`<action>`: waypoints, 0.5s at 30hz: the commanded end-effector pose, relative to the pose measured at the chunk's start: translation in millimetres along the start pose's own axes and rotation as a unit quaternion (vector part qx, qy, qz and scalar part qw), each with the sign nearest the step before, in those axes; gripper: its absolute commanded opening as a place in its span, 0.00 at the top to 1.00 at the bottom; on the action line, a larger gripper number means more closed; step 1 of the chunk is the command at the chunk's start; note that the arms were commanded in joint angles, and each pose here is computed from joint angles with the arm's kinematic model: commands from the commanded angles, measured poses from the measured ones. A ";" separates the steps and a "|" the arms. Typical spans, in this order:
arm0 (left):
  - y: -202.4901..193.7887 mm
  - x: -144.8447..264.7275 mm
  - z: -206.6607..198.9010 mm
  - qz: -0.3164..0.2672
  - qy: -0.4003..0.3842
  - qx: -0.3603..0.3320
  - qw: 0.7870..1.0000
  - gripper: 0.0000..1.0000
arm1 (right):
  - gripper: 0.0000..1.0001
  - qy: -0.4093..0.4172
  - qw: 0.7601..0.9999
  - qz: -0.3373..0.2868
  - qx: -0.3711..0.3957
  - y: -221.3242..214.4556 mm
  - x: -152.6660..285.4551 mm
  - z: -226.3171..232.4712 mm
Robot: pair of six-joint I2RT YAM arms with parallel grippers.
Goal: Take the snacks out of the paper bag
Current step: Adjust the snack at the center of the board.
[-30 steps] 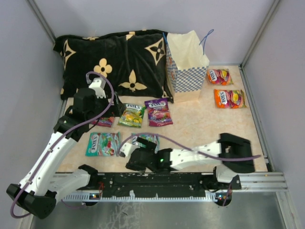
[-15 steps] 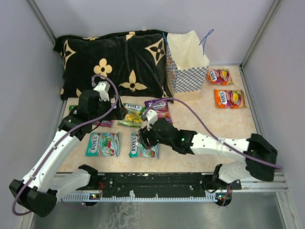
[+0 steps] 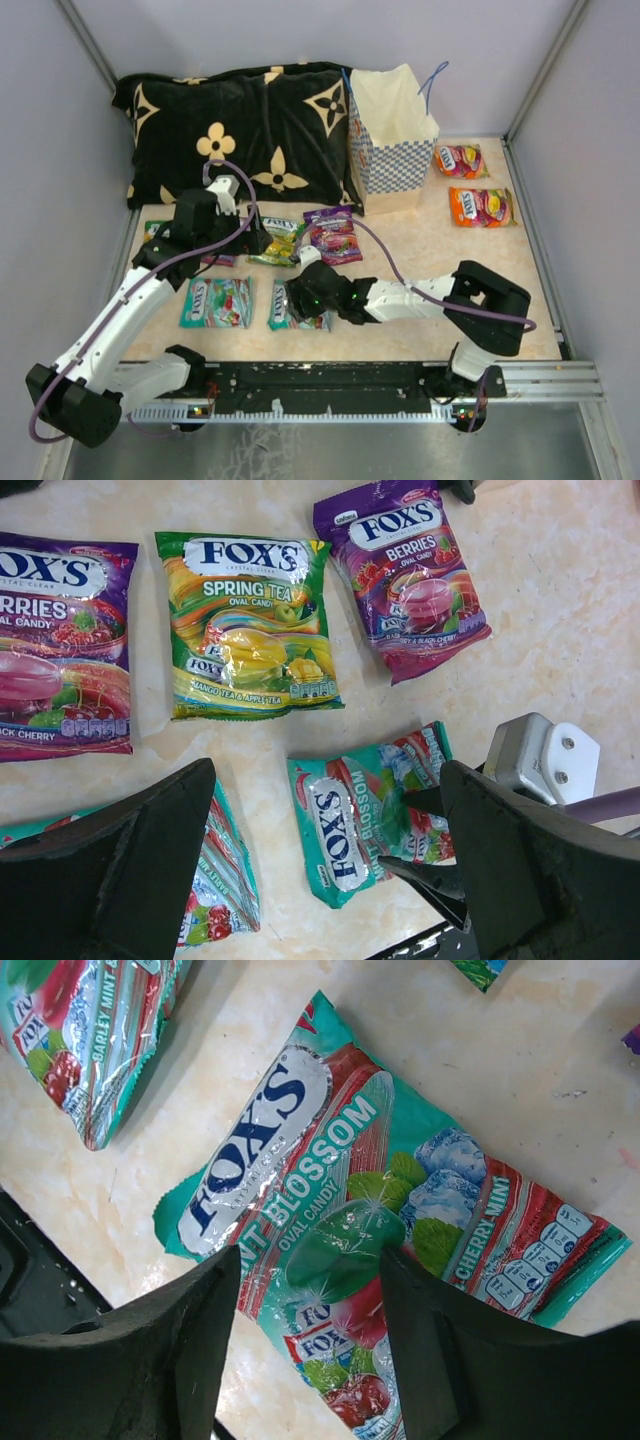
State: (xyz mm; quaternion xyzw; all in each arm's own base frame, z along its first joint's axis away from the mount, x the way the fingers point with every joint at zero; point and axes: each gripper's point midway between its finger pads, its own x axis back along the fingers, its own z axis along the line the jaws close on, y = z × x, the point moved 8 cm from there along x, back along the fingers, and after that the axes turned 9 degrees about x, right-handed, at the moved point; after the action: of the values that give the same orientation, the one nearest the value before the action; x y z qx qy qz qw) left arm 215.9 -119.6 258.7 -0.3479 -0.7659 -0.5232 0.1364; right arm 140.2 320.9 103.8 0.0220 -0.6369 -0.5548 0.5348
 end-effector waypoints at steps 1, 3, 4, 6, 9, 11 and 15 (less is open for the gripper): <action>0.5 -4.8 1.4 -0.001 -0.006 -0.007 1.000 0.01 | 0.42 0.005 1.000 0.008 -0.019 -5.8 -15.6 2.3; 1.2 -4.9 1.2 -0.001 -0.006 -0.007 1.000 0.01 | 0.42 0.003 1.000 0.005 -0.021 -2.5 -15.6 3.0; 2.0 -4.9 0.8 -0.002 -0.006 -0.008 1.000 0.01 | 0.42 0.004 1.000 0.002 -0.021 0.8 -14.2 4.0; 3.6 -5.2 0.1 -0.003 -0.007 -0.008 1.000 0.01 | 0.38 0.008 1.000 -0.011 -0.018 10.9 -6.4 6.3; 8.9 -3.4 -2.1 -0.010 -0.010 -0.012 1.000 0.01 | 0.16 0.023 0.998 -0.066 0.004 43.4 22.0 11.5; 13.6 -1.7 -4.9 -0.019 -0.017 -0.016 1.000 0.01 | 0.06 0.035 0.992 -0.114 0.030 65.7 46.4 13.8; 24.1 0.6 -11.4 -0.034 -0.031 -0.022 0.999 0.01 | 0.01 0.053 0.977 -0.196 0.057 98.1 92.5 3.0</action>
State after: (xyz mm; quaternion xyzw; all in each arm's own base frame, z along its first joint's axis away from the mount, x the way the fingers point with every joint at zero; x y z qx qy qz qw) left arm 220.5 -121.3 256.9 -0.3540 -0.7599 -0.5284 0.1344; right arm 141.2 316.4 158.4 0.0947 -0.6329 -0.5713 0.5139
